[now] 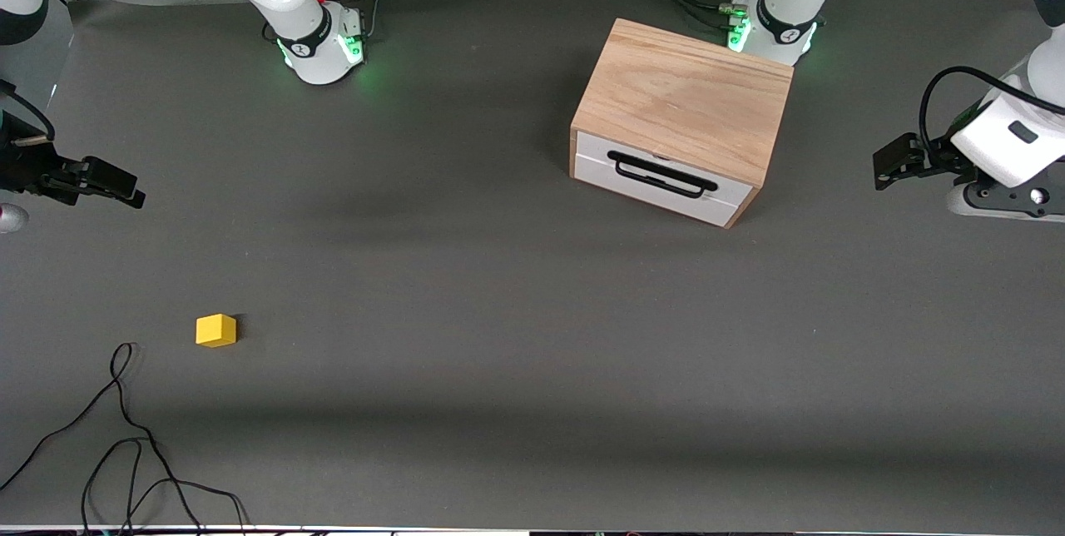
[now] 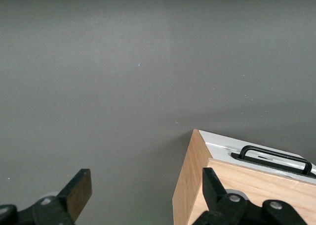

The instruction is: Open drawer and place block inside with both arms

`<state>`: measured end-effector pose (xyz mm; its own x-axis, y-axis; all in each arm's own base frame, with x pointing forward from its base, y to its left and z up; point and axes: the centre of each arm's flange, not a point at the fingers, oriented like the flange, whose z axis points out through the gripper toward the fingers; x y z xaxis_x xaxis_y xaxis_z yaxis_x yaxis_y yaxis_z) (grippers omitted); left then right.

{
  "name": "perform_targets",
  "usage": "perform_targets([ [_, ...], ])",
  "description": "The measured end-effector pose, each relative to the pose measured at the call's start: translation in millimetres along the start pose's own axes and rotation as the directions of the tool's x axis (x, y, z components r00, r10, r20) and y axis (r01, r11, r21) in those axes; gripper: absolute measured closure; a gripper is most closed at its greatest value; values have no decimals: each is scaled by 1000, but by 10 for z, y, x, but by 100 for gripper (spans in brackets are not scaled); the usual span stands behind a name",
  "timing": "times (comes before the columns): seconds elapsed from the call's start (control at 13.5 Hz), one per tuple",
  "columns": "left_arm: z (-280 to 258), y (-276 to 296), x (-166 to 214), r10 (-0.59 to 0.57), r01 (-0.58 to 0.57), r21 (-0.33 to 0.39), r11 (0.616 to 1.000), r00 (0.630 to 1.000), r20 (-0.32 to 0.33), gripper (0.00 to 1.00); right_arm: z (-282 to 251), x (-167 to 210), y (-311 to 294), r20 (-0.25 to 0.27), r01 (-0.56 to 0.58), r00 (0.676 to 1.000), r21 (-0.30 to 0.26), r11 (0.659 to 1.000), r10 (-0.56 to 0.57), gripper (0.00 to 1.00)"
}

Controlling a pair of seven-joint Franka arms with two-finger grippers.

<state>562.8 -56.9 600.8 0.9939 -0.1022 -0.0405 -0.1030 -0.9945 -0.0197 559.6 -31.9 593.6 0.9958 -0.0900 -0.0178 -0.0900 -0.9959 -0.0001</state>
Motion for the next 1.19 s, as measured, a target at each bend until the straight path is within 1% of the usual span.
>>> perform_targets([
  [0.59, 4, 2, 1, 2, -2, 0, 1000, 1000, 1, 0, -2, 1, -21, -2, 4, 1000, 0, 1000, -4, 0],
  [0.81, 103, 1, 28, 7, -7, -1, 1000, 1000, 31, 0, 19, 14, 23, 1, 25, 1000, 0, 1000, -25, 0],
  [0.96, 176, 2, 56, 8, -8, -2, 1000, 999, 48, 0, 60, 37, 176, 8, 54, 999, 0, 999, -54, 0],
  [1.11, 203, 12, 55, 10, -10, -3, 1000, 998, 61, 0, 127, 73, 471, 13, 79, 997, 0, 997, -79, 0],
  [1.19, 203, 31, 49, 10, -10, -3, 1000, 998, 65, 0, 165, 100, 651, 8, 96, 995, -1, 995, -96, 0],
])
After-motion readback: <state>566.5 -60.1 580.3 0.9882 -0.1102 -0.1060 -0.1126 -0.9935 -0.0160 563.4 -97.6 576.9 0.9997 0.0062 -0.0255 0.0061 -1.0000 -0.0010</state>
